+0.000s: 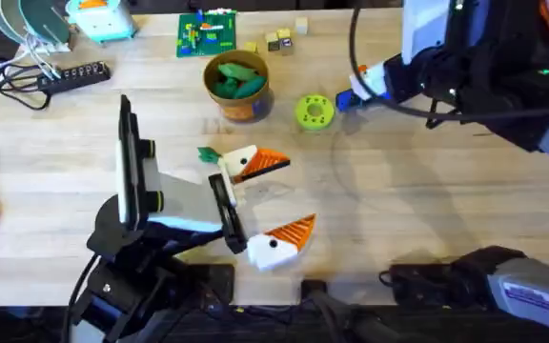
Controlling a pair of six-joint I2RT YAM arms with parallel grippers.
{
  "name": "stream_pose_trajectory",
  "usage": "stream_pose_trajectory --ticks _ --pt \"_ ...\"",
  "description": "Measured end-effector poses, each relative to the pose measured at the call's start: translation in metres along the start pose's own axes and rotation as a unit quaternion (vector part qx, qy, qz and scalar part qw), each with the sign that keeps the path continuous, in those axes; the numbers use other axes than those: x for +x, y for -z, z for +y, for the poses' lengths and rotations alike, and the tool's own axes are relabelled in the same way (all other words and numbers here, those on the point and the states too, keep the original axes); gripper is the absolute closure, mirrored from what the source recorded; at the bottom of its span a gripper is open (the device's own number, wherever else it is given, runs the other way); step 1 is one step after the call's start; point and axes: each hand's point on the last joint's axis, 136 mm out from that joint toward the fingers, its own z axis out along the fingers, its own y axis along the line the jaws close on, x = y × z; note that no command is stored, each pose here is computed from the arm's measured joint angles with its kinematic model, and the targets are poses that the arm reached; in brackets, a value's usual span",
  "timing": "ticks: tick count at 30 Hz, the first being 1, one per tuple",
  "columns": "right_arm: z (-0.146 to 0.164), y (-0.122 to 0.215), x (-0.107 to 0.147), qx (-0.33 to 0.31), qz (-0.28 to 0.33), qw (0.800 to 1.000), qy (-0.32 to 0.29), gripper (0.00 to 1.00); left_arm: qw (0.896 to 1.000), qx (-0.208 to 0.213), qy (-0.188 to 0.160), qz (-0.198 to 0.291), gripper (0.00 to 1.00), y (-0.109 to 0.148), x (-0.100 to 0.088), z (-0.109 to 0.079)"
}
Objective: Pick up the gripper from the table and insert it into the empty holder that is missing its gripper. Then pick up a screw, insert it into the mounting hole, and use the screwdriver to tighten it. Finally, clean up the table by picking up the vegetable and placing it into the bucket.
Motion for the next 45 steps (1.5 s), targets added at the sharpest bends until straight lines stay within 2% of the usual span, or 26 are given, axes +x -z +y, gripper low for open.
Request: stream_pose_trajectory --ticks 5,7,9,12,15,18,20,24,25,27,30,35,36,38,41,44,45 --pt "0.019 0.005 -0.004 -0.047 -0.004 0.993 -0.113 0.010 1.000 -0.017 -0.002 -0.003 0.008 0.000 -0.002 0.006" --pt "0.027 0.006 -0.005 -0.067 -0.004 0.988 -0.141 0.010 0.999 -0.043 0.006 -0.007 0.008 0.001 -0.003 0.015" --pt "0.033 0.007 -0.007 -0.086 -0.003 0.983 -0.160 0.010 0.996 -0.080 0.027 -0.008 0.008 0.003 -0.005 0.026" --pt "0.039 0.008 -0.008 -0.103 -0.002 0.979 -0.177 0.011 0.985 -0.154 0.083 0.009 0.009 0.013 -0.005 0.046" --pt "0.042 0.009 -0.009 -0.113 -0.003 0.976 -0.186 0.011 0.962 -0.236 0.130 0.032 0.008 0.032 -0.013 0.061" --pt "0.043 0.009 -0.010 -0.117 -0.004 0.975 -0.191 0.010 0.931 -0.319 0.171 0.054 0.008 0.057 -0.030 0.072" --pt "0.044 0.010 -0.010 -0.119 -0.003 0.974 -0.193 0.010 0.908 -0.360 0.199 0.073 0.008 0.069 -0.038 0.076" --pt "0.045 0.010 -0.010 -0.121 -0.003 0.973 -0.194 0.011 0.857 -0.419 0.262 0.143 0.007 0.082 -0.043 0.084" --pt "0.044 0.010 -0.011 -0.121 -0.003 0.973 -0.194 0.010 0.848 -0.427 0.272 0.157 0.008 0.082 -0.044 0.086" --pt "0.044 0.010 -0.010 -0.121 -0.003 0.973 -0.195 0.010 0.834 -0.432 0.290 0.181 0.008 0.075 -0.047 0.092" --pt "0.044 0.010 -0.010 -0.121 -0.003 0.973 -0.195 0.010 0.819 -0.438 0.307 0.207 0.008 0.065 -0.047 0.102" --pt "0.045 0.010 -0.009 -0.121 0.000 0.973 -0.195 0.010 0.784 -0.448 0.336 0.269 0.007 0.061 -0.018 0.108" --pt "0.045 0.010 -0.009 -0.121 0.001 0.973 -0.194 0.010 0.774 -0.453 0.345 0.278 0.007 0.061 -0.013 0.110" --pt "0.045 0.010 -0.007 -0.121 0.004 0.973 -0.194 0.010 0.742 -0.472 0.374 0.295 0.007 0.066 0.001 0.111" --pt "0.046 0.010 -0.003 -0.123 0.012 0.973 -0.194 0.010 0.680 -0.518 0.420 0.305 0.007 0.078 0.021 0.122" --pt "0.047 0.010 -0.002 -0.123 0.015 0.973 -0.193 0.010 0.626 -0.554 0.457 0.305 0.008 0.086 0.038 0.134" --pt "0.047 0.010 -0.001 -0.123 0.016 0.973 -0.193 0.010 0.611 -0.562 0.466 0.306 0.008 0.088 0.043 0.138"
